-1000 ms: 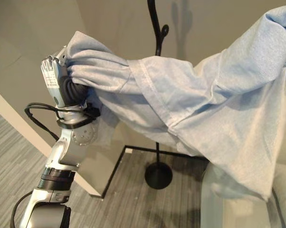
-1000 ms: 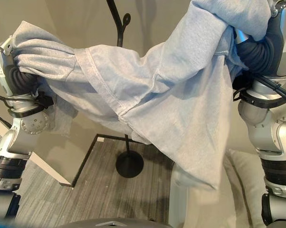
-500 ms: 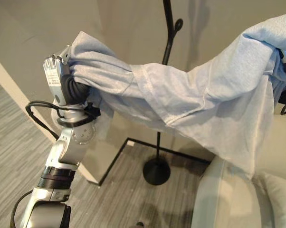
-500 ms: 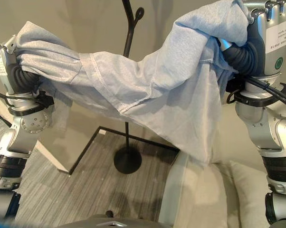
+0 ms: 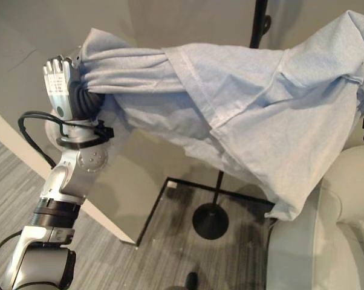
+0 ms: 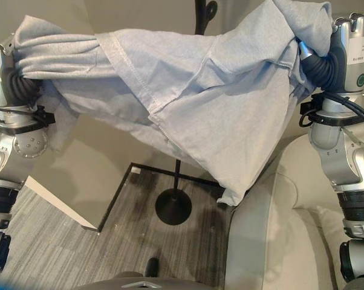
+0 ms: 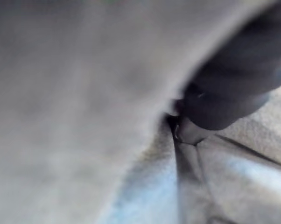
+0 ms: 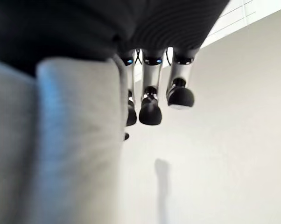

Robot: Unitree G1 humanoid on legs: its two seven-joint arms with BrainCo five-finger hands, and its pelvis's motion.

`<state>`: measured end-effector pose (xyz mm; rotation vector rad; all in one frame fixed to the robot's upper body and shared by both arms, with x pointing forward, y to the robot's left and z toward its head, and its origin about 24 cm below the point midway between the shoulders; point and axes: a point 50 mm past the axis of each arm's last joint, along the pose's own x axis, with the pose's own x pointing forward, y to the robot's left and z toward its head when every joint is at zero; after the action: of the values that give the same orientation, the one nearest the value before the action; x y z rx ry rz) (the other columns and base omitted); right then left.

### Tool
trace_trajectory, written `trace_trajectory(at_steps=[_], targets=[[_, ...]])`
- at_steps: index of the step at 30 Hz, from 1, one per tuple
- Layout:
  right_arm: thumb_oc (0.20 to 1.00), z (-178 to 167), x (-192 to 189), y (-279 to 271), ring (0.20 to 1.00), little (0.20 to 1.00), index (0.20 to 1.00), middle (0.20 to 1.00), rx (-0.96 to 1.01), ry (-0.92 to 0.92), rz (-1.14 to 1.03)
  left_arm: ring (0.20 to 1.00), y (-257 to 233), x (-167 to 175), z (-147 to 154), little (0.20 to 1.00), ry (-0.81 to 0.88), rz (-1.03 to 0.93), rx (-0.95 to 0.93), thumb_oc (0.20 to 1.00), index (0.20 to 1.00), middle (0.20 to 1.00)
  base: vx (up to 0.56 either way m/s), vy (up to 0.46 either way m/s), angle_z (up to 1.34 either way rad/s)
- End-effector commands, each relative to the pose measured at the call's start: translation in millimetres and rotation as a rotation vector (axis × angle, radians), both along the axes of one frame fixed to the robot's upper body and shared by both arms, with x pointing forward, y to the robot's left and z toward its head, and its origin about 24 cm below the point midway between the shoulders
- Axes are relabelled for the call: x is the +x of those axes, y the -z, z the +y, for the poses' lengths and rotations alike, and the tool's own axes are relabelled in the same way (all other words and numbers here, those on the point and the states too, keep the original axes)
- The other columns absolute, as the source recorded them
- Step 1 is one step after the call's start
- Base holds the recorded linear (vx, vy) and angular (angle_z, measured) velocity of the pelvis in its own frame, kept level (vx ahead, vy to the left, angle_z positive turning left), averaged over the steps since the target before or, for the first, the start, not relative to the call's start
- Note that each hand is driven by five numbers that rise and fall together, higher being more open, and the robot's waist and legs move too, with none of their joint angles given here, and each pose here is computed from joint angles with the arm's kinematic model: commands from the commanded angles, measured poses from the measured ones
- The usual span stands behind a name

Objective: Hang the clothes on the sofa on the clothes rack.

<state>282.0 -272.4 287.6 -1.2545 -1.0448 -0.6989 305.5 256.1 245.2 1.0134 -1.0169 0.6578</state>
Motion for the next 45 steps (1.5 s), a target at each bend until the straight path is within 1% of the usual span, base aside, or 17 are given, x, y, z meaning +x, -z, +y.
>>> trace_trajectory(at_steps=[1, 6, 9, 10, 14, 16, 17, 18, 19, 22, 25, 28, 30, 36, 39, 43, 45], targets=[[0.2, -44, -1, -10, 0.2, 0.2, 0.2, 0.2, 0.134, 0.191, -0.018, 0.2, -7, 0, 29, 0.2, -0.095, 0.003, -0.068, 0.2, 0.2, 0.2, 0.1, 0.122, -0.23], [0.2, -61, 5, -5, 0.2, 0.2, 0.2, 0.2, 0.191, 0.255, 0.026, 0.2, -7, 3, 29, 0.2, -0.066, 0.016, -0.119, 0.2, 0.2, 0.2, 0.04, 0.044, -0.06], [0.2, -69, 11, -1, 0.2, 0.2, 0.2, 0.2, 0.223, 0.271, 0.087, 0.2, -6, 10, 24, 0.2, -0.024, 0.044, -0.151, 0.2, 0.2, 0.2, 0.05, 0.007, -0.1], [0.2, -73, 17, 3, 0.2, 0.2, 0.2, 0.2, 0.236, 0.279, 0.143, 0.2, -5, 16, 21, 0.2, -0.004, 0.086, -0.148, 0.2, 0.2, 0.2, 0.05, -0.008, -0.13], [0.2, -74, 30, 6, 0.2, 0.2, 0.2, 0.2, 0.258, 0.269, 0.229, 0.2, -4, 29, 17, 0.2, 0.016, 0.156, -0.155, 0.2, 0.2, 0.2, 0.03, -0.009, -0.07], [0.2, -73, 44, 11, 0.2, 0.2, 0.2, 0.2, 0.289, 0.249, 0.327, 0.2, -5, 42, 16, 0.2, 0.012, 0.229, -0.149, 0.2, 0.2, 0.2, 0.0, 0.0, 0.0], [0.2, -73, 44, 10, 0.2, 0.2, 0.2, 0.2, 0.289, 0.247, 0.326, 0.2, -6, 42, 16, 0.2, 0.012, 0.226, -0.15, 0.2, 0.2, 0.2, 0.0, 0.0, 0.0], [0.2, -71, 52, 13, 0.2, 0.2, 0.2, 0.2, 0.297, 0.24, 0.384, 0.2, -3, 50, 22, 0.2, -0.026, 0.285, -0.15, 0.2, 0.2, 0.2, 0.0, 0.0, 0.0], [0.2, -71, 52, 12, 0.2, 0.2, 0.2, 0.2, 0.297, 0.239, 0.383, 0.2, -4, 50, 22, 0.2, -0.025, 0.283, -0.15, 0.2, 0.2, 0.2, 0.0, 0.0, 0.0], [0.2, -70, 62, 8, 0.2, 0.2, 0.2, 0.2, 0.321, 0.241, 0.426, 0.2, -5, 58, 41, 0.2, -0.129, 0.366, -0.142, 0.2, 0.2, 0.2, 0.01, 0.007, 0.04], [0.2, -70, 68, 4, 0.2, 0.2, 0.2, 0.2, 0.325, 0.26, 0.452, 0.2, -6, 59, 53, 0.2, -0.198, 0.403, -0.142, 0.2, 0.2, 0.2, 0.03, 0.028, 0.08], [0.2, -69, 72, -1, 0.2, 0.2, 0.2, 0.2, 0.325, 0.274, 0.46, 0.2, -8, 60, 58, 0.2, -0.226, 0.413, -0.159, 0.2, 0.2, 0.2, 0.04, 0.033, 0.08], [0.2, -69, 75, -6, 0.2, 0.2, 0.2, 0.2, 0.341, 0.295, 0.465, 0.2, -9, 60, 70, 0.2, -0.281, 0.435, -0.194, 0.2, 0.2, 0.2, 0.08, 0.063, 0.05], [0.2, -70, 79, -6, 0.2, 0.2, 0.2, 0.2, 0.372, 0.316, 0.481, 0.2, -7, 62, 70, 0.2, -0.297, 0.445, -0.213, 0.2, 0.2, 0.2, 0.03, 0.045, -0.01], [0.2, -69, 82, 10, 0.2, 0.2, 0.2, 0.2, 0.393, 0.313, 0.528, 0.2, 8, 65, 65, 0.2, -0.284, 0.493, -0.206, 0.2, 0.2, 0.2, 0.03, 0.051, -0.04], [0.2, -57, 92, 60, 0.2, 0.2, 0.2, 0.2, 0.404, 0.296, 0.674, 0.2, 56, 68, 58, 0.2, -0.282, 0.643, -0.228, 0.2, 0.2, 0.2, -0.03, 0.048, -0.02], [0.2, -51, 94, 82, 0.2, 0.2, 0.2, 0.2, 0.415, 0.295, 0.73, 0.2, 77, 69, 50, 0.2, -0.262, 0.694, -0.271, 0.2, 0.2, 0.2, -0.06, 0.041, -0.03]])
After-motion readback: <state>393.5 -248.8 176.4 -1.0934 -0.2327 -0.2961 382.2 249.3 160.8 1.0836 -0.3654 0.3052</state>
